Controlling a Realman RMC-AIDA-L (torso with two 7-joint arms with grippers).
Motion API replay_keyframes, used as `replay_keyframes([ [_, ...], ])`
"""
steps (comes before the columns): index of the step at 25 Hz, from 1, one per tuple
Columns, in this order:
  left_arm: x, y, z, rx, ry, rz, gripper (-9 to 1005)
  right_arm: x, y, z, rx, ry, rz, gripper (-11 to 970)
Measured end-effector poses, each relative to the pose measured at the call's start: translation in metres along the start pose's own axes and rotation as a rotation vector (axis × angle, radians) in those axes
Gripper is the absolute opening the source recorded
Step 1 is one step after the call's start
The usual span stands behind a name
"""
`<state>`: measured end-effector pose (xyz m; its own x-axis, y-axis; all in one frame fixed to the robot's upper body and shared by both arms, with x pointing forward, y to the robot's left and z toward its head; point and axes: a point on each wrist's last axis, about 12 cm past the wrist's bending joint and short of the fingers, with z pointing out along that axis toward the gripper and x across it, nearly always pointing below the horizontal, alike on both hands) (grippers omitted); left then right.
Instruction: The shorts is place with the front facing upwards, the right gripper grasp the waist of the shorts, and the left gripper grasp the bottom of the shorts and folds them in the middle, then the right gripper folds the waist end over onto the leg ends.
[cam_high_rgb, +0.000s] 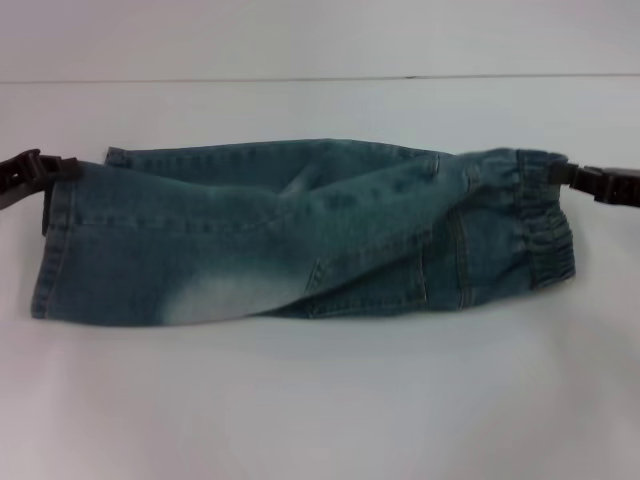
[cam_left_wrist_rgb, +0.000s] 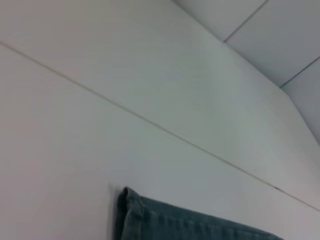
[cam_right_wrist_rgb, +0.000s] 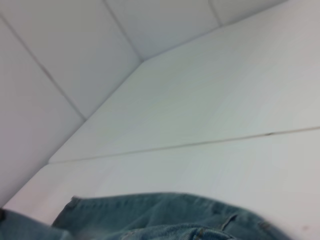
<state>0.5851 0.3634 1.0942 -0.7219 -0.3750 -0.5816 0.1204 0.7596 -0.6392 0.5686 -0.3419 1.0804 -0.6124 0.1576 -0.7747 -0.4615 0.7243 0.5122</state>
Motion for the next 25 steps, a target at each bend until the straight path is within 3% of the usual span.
replay_keyframes([
  [10,-0.006,0.002,0.008,-0.045,-0.100,0.053,49,-0.009,-0.009,0.010,0.102,-0.029,-0.024,38],
  [17,-0.003,-0.003,0.020,-0.032,-0.151,0.097,49,-0.006,-0.002,0.029,0.123,-0.036,-0.063,42],
  [25,-0.008,-0.002,0.029,-0.106,-0.189,0.146,48,-0.009,0.001,0.036,0.118,-0.033,-0.122,46],
])
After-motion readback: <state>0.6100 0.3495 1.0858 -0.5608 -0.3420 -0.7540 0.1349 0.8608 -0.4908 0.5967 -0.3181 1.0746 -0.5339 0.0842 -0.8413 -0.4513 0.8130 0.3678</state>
